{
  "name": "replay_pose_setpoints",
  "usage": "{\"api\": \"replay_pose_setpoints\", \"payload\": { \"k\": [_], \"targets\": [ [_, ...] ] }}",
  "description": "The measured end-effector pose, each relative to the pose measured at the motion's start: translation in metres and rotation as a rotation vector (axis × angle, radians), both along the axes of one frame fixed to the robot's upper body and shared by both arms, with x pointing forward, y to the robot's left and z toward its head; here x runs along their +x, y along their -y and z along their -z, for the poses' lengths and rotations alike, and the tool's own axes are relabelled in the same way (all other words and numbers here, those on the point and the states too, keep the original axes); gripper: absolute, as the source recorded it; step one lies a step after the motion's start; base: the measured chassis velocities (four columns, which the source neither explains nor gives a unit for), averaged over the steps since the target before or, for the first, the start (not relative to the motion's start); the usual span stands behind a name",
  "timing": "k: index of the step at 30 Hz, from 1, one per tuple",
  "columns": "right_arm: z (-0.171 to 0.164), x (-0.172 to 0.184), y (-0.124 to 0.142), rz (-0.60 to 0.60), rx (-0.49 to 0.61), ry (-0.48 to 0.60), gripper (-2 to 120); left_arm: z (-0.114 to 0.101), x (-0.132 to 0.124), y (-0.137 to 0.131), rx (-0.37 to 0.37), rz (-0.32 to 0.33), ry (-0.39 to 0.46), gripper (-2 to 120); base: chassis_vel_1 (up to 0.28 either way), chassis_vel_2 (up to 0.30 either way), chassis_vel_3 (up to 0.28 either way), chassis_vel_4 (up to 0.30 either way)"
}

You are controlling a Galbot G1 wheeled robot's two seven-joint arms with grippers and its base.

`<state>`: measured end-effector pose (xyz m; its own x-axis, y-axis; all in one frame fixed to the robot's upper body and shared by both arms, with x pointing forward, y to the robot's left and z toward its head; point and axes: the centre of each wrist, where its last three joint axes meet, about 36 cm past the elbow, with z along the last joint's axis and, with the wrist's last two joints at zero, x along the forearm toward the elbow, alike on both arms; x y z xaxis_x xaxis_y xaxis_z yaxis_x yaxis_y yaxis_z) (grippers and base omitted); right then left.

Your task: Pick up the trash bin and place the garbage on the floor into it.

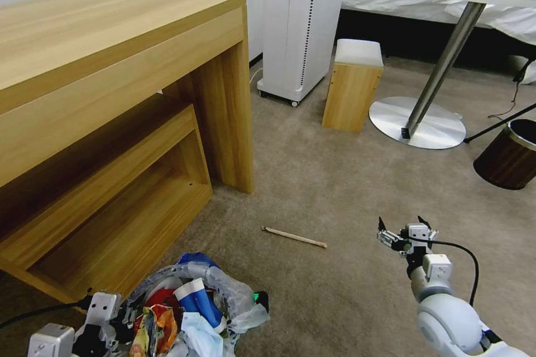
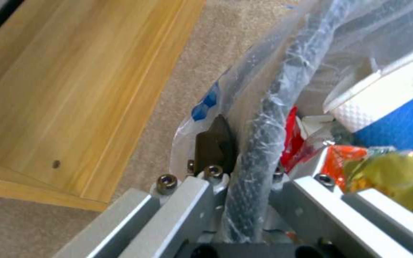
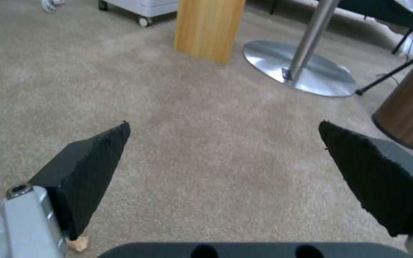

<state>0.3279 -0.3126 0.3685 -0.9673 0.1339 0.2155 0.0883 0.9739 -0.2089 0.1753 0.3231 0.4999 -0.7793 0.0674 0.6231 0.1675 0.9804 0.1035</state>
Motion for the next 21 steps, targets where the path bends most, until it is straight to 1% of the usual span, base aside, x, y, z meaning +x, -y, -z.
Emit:
{"api": "replay_pose_setpoints", "payload": {
  "k": [5,10,17,21],
  "targets": [
    [0.001,0.004,0.005,-0.024,-0.026,0.01,100,-0.003,0.003,-0.004,0.025,0.006,0.022,0,0.0,0.0,0.0,0.0],
    [0.004,0.003,-0.003,-0.045,-0.023,-0.013,100,-0.001,0.001,-0.005,0.044,0.009,0.029,0,0.0,0.0,0.0,0.0],
    [0.008,0.003,-0.006,-0.06,-0.02,-0.028,100,0.002,-0.003,-0.005,0.052,0.008,0.023,0,0.0,0.0,0.0,0.0],
    [0.009,0.003,-0.007,-0.069,-0.023,-0.032,100,0.002,-0.003,-0.006,0.06,0.002,0.029,0,-0.045,-0.045,-0.059,-0.047]
  ]
}}
